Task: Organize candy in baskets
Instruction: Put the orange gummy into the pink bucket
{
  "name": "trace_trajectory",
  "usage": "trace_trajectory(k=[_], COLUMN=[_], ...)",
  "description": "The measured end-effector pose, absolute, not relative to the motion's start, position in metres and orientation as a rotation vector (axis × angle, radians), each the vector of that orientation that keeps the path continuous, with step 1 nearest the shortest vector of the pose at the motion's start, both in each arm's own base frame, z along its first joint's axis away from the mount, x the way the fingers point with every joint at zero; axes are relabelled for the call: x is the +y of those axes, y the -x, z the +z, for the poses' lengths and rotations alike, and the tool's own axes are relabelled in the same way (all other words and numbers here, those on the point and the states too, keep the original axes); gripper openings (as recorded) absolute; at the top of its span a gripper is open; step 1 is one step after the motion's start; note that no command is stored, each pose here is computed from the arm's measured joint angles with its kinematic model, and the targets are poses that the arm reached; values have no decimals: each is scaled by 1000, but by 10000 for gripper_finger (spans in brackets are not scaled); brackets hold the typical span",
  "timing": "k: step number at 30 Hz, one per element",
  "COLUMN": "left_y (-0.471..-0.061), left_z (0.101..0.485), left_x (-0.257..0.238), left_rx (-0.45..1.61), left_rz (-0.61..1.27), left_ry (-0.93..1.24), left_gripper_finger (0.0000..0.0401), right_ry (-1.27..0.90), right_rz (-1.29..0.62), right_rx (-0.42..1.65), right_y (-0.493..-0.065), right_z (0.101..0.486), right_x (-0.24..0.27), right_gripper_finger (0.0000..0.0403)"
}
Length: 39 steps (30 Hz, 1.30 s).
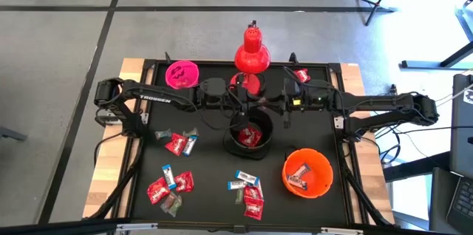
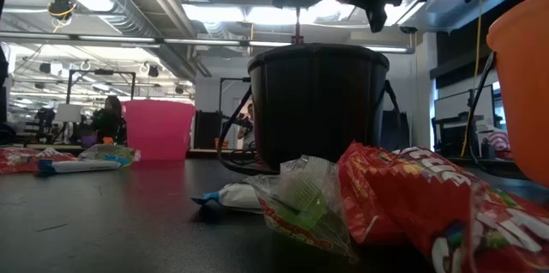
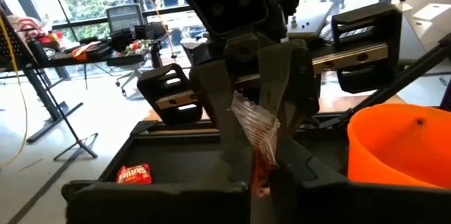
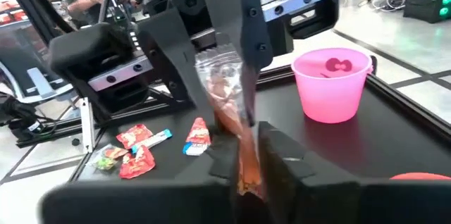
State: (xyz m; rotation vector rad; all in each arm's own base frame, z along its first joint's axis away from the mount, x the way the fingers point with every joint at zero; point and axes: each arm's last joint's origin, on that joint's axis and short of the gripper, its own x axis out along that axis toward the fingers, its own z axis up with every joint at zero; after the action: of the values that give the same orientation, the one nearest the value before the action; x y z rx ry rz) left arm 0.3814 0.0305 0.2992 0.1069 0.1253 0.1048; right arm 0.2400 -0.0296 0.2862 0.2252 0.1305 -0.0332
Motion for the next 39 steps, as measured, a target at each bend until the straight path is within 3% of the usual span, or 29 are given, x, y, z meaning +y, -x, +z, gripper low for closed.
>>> trace_trajectory(k=[10, 15, 28, 33, 39], left_y=[-377, -356, -268, -232, -196], left_z=[301, 307, 324, 311, 284], left_x=[30, 28, 51, 85, 125], left_rx=[171, 320, 731, 737, 605], left_rz=[101, 181, 744, 876, 976], left_ry=[-108, -138, -251, -128, 81], left_gripper_finger=[4, 2, 3, 3, 3], right_ry=[-211, -206, -156, -154, -154], right_rz=[-47, -44, -126, -170, -187], right_rx=[140, 115, 56, 72, 82], right_y=[-239, -233, -221, -221, -221], right_z=[285, 292, 304, 302, 301], right_x=[-30, -29, -30, -31, -32], right_gripper_finger=[241, 297, 301, 301, 300])
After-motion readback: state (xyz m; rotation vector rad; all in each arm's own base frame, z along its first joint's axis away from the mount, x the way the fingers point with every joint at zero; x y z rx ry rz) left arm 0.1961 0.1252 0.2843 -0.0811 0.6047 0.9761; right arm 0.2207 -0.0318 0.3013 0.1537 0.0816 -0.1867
